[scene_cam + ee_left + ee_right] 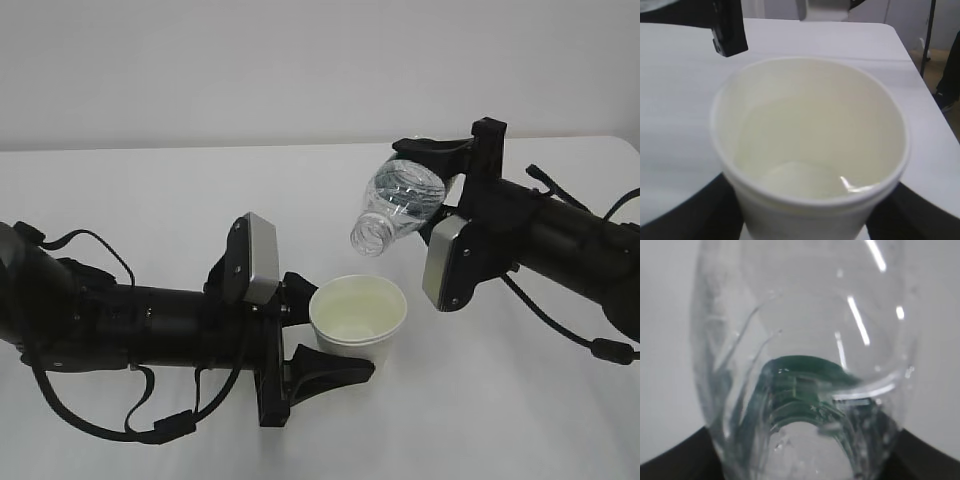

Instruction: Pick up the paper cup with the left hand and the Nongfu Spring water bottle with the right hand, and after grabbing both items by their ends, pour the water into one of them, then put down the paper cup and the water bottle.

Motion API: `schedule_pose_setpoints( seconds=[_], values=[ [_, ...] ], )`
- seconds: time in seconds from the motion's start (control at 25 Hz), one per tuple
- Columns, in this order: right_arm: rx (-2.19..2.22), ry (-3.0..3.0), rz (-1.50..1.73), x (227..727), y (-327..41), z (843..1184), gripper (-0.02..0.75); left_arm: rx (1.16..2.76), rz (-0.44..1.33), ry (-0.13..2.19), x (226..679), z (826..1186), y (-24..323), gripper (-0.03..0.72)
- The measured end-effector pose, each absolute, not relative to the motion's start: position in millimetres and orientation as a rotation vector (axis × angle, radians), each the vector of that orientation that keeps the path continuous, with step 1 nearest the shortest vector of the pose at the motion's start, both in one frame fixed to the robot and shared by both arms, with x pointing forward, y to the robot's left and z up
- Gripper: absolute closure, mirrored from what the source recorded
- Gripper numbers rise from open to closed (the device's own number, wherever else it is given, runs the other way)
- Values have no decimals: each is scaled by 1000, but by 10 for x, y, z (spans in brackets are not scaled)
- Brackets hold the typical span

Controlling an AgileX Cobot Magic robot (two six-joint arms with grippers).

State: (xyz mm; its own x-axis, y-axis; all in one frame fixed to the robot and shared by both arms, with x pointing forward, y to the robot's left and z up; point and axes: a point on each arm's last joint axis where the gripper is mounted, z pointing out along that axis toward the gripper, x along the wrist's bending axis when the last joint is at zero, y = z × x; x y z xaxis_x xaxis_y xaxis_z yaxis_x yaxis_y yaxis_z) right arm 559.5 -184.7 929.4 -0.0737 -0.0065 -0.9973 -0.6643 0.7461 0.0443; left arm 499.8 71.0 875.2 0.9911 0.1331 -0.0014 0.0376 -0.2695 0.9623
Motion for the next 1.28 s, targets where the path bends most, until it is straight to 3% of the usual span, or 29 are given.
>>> schedule_pose_setpoints(
  seconds=[1.28],
  values=[
    [90, 1699, 1016, 5664, -1927, 9320, 282, 1809, 99, 146, 5014, 8780, 705, 208]
  ],
)
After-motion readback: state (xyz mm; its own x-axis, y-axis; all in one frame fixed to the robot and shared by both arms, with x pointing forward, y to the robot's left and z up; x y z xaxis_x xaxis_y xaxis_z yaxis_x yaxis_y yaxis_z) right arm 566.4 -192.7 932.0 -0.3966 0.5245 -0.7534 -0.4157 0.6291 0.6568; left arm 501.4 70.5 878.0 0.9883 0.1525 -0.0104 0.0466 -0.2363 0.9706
